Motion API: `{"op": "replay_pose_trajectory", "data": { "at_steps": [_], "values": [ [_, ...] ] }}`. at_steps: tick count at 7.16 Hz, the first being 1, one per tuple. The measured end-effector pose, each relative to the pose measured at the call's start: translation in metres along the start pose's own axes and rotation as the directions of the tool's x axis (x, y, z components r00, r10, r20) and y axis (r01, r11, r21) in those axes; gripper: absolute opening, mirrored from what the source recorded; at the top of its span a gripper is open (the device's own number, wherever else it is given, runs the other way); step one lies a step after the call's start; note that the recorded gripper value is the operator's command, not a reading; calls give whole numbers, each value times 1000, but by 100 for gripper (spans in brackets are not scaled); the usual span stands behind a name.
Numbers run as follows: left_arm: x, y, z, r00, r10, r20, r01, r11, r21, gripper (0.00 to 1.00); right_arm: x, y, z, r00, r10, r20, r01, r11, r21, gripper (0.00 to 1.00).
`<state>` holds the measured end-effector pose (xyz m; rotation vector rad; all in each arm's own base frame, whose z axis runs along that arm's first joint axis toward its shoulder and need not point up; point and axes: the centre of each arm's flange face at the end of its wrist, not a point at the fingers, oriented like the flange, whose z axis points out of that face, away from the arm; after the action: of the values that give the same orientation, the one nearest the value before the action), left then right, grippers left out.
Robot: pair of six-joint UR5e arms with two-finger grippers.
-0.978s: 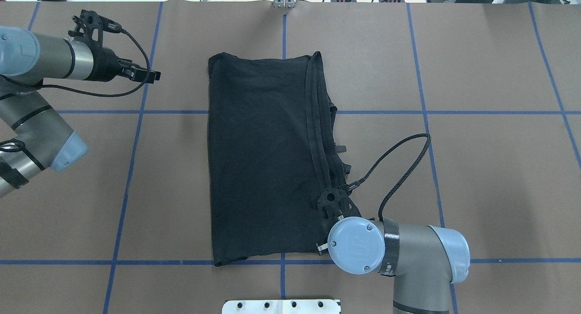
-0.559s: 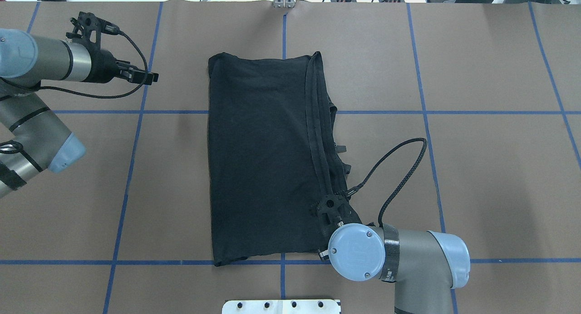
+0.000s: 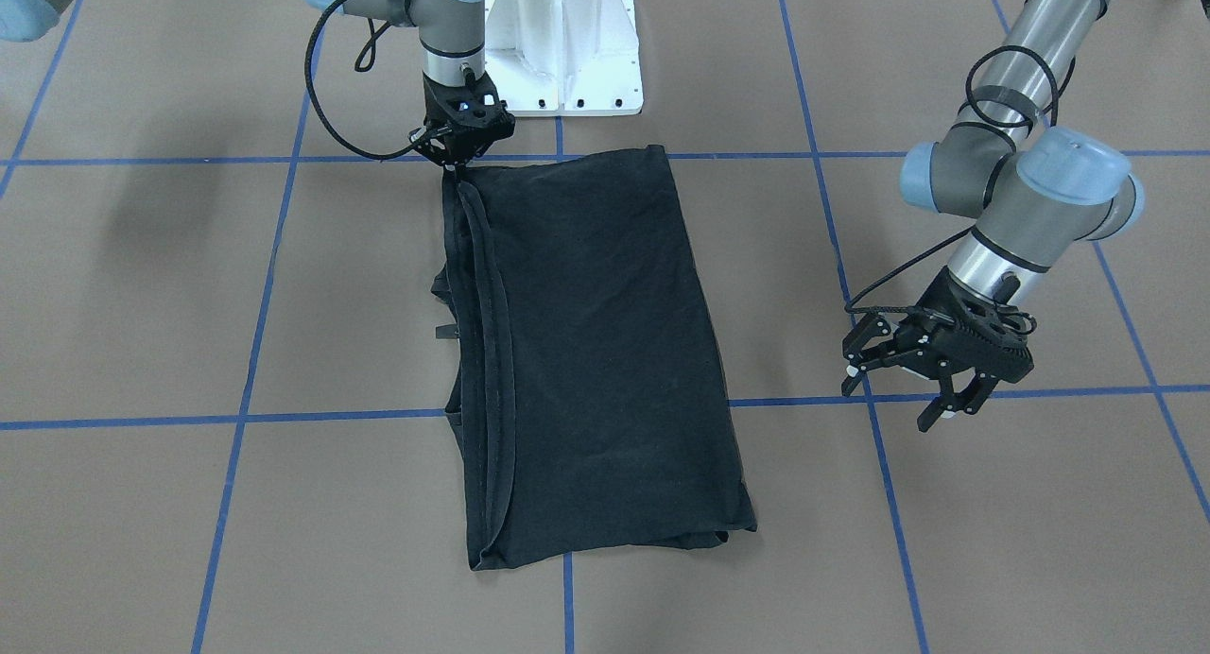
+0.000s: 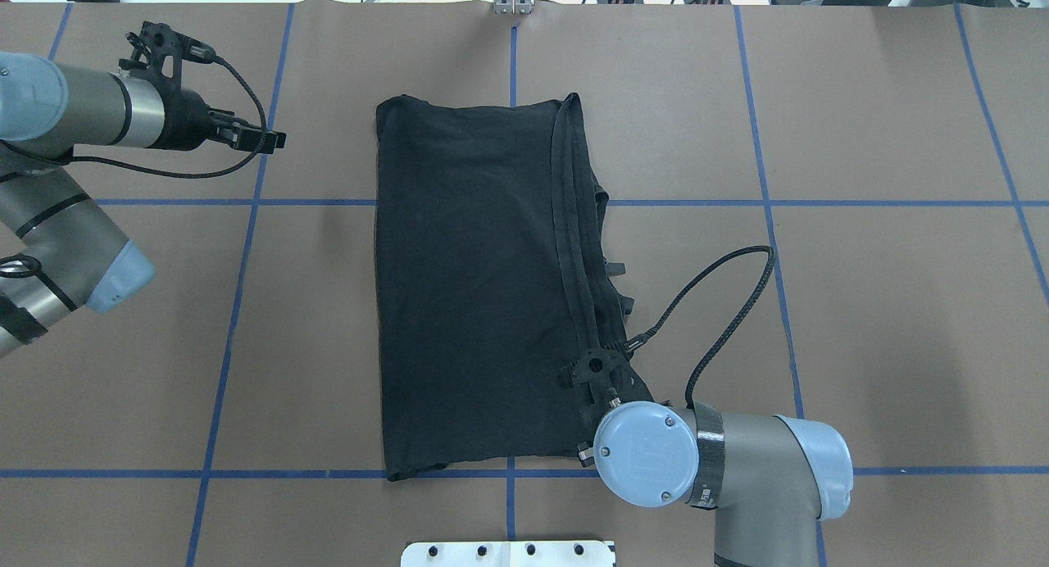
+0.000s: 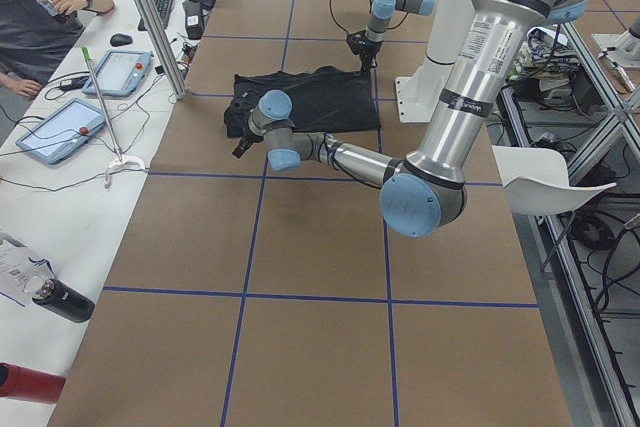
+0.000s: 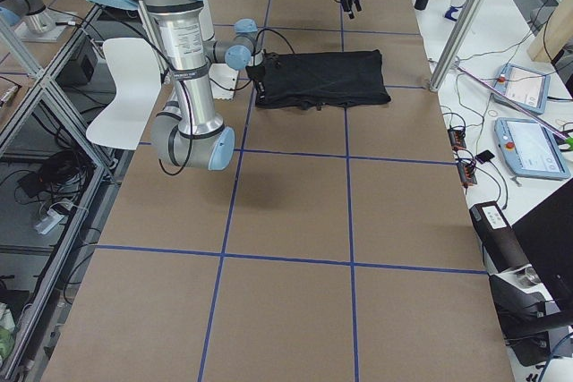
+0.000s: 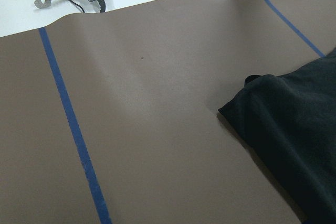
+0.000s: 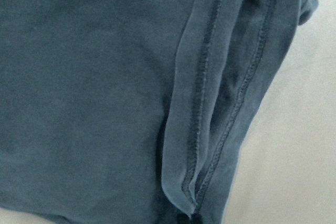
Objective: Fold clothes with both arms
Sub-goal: 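Slide the right gripper along the shirt's long edge toward the robot, then move the right gripper back along the edge away from the robot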
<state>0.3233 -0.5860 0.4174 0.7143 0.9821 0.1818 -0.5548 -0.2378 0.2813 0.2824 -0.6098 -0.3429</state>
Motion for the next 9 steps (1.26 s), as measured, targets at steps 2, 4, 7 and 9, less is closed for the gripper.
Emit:
{"op": "replay_pose_trajectory", "data": {
  "at_steps": [2,4,7,9],
  "values": [
    [0,0,0,1000,0,0,0,1000,0,100,3,-3,-4,1000,9,4,-9,1000,9,0],
    [0,0,0,1000,0,0,0,1000,0,100,17,1,-7,999,50,0,-50,999,13,0],
    [0,0,0,1000,-1,1,1,1000,0,100,5,46,1,945,328,-1,-328,945,-8,0],
    [-1,1,1,1000,-2,2,2,1000,-2,100,-7,62,3,922,387,0,-387,922,3,100]
  ]
}}
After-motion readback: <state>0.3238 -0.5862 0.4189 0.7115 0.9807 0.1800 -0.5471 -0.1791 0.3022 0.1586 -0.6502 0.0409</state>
